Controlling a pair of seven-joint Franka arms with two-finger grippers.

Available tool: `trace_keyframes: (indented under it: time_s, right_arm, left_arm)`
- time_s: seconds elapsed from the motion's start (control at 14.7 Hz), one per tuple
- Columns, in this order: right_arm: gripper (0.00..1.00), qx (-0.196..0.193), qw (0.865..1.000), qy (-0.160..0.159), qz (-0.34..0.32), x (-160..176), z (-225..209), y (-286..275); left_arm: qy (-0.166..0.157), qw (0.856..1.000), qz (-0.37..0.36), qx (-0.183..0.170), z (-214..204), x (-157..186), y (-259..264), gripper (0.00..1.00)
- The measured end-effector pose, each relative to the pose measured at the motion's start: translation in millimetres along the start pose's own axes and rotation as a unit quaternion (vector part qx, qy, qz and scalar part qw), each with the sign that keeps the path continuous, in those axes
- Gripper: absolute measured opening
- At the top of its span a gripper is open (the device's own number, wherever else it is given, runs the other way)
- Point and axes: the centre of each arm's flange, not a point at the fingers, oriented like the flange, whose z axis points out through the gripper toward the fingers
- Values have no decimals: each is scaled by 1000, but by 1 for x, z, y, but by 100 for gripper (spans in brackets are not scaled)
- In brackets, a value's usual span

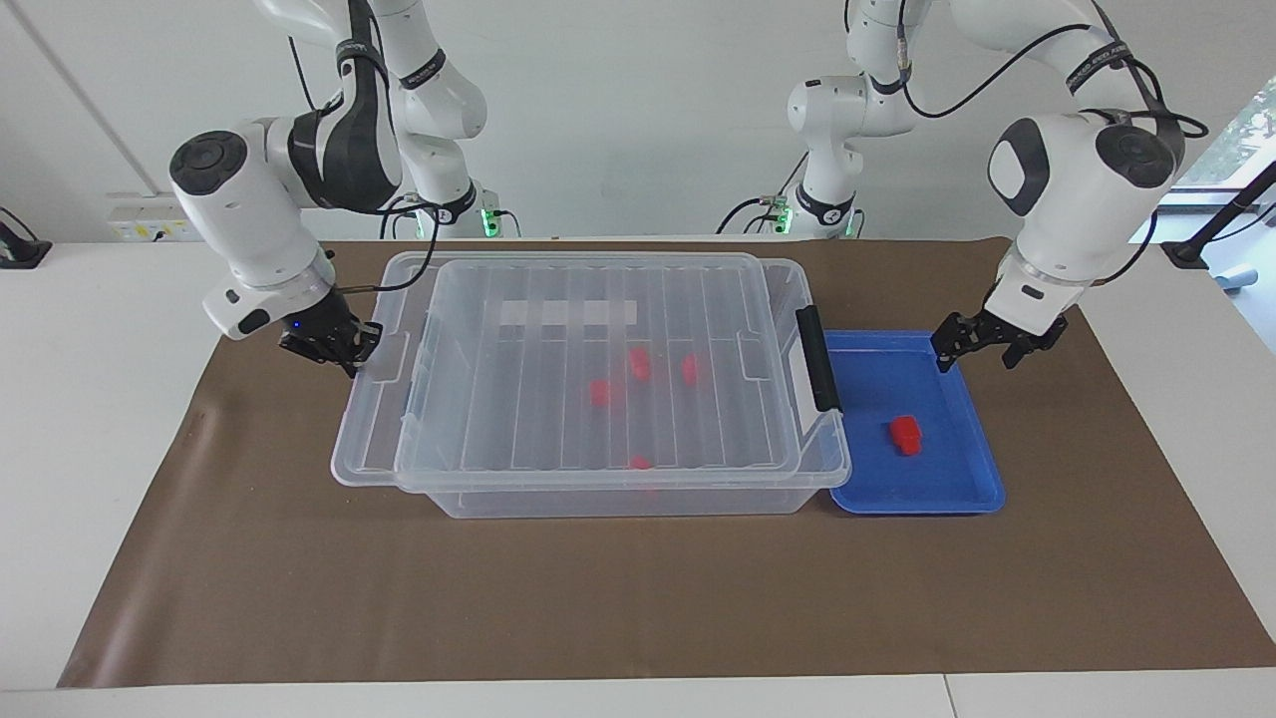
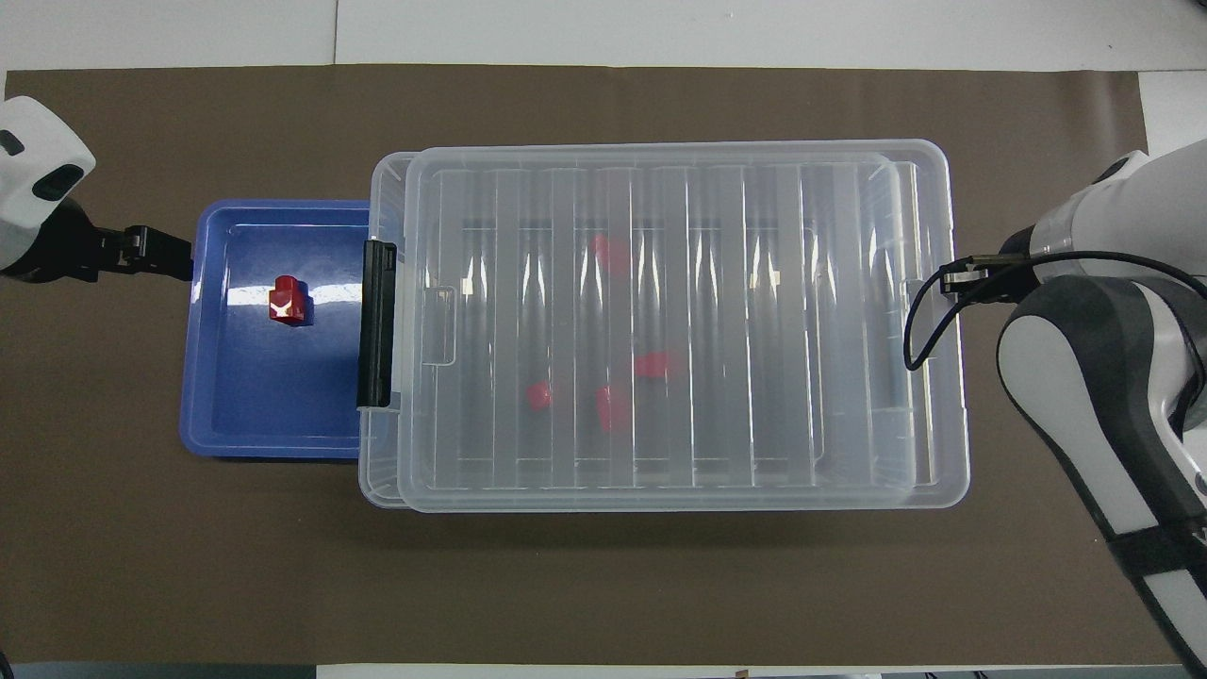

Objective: Place red block in blue tray from box

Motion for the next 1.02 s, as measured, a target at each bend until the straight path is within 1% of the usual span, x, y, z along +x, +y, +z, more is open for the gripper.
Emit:
trace_keyframes:
  time_s: [0.2,0.34,0.55,0.75,1.02]
  right_arm:
    - [1,0,1000,0,2,0,0,0]
    - [1,0,1000,0,5,0,0,-3]
    - [1,0,1000,0,12,-1,0,-10]
    - [1,0,1000,-1,11,-2,1,-18]
    - [1,0,1000,-1,17,-2,1,-21]
  left_arm:
    - [-9,1000,6,-7,-37,-7,-19,100]
    - [-17,1000,8,-14,-52,-12,-24,100]
    - [-32,999,13,-19,-62,-17,-20,100]
    - [-29,999,17,-22,-69,-25,-15,100]
    - [-27,999,19,-22,-59,-31,-13,100]
